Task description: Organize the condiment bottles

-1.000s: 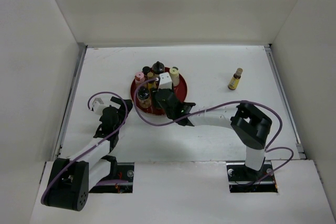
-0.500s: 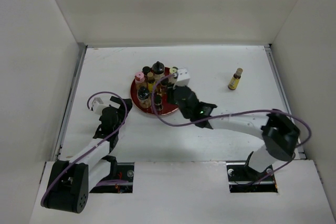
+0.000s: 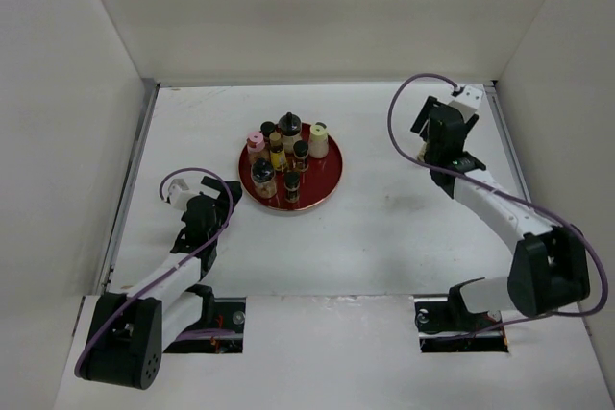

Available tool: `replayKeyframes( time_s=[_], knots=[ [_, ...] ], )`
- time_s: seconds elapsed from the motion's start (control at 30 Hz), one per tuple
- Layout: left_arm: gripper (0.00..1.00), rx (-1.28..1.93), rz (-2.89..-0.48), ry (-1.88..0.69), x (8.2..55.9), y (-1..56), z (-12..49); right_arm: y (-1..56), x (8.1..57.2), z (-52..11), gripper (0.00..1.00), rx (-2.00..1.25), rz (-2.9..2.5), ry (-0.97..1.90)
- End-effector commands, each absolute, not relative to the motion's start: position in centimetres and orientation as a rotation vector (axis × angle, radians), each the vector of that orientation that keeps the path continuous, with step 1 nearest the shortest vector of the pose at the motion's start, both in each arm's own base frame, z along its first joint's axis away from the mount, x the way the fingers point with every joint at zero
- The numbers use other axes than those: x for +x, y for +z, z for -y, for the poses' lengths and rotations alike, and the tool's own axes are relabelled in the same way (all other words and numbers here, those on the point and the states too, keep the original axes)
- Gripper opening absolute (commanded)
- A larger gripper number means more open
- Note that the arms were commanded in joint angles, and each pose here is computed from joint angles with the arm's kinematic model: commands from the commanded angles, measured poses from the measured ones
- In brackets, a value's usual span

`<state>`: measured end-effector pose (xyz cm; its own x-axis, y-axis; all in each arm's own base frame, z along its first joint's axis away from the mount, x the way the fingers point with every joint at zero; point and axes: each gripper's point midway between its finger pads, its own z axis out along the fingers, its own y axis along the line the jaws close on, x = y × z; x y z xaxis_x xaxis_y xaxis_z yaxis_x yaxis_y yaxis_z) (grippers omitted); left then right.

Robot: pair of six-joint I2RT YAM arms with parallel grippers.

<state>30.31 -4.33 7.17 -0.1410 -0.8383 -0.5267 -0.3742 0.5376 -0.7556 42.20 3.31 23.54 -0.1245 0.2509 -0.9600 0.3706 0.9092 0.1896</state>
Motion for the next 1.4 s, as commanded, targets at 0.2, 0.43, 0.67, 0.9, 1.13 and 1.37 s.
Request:
replayKeyframes(
  time_s=[0.2,0.43,0.67,0.9,1.13,1.37],
  knots=[
    [1.00,-0.987,-1.672,-0.572,31.3,9.3,4.2,20.5,45.8,-1.5,0.74,0.464,-1.834,-0.191],
    [1.00,-0.988,-1.682,-0.577,31.4,9.1,4.4,18.8,46.8,-0.6,0.70,0.485,-1.862,-0.226],
    [1.00,-0.990,-1.679,-0.576,31.4,9.1,4.3,17.2,47.9,-0.7,0.61,0.479,-1.902,-0.240],
    [1.00,-0.992,-1.681,-0.574,31.4,9.0,4.2,17.7,47.4,-0.2,0.36,0.503,-1.885,-0.247],
    [1.00,-0.993,-1.680,-0.572,31.4,9.0,4.2,23.5,45.5,-1.7,0.27,0.493,-1.756,-0.171],
    [1.00,-0.993,-1.678,-0.573,31.4,9.0,4.2,27.6,42.4,-9.8,0.26,0.350,-1.696,0.041]
  ],
)
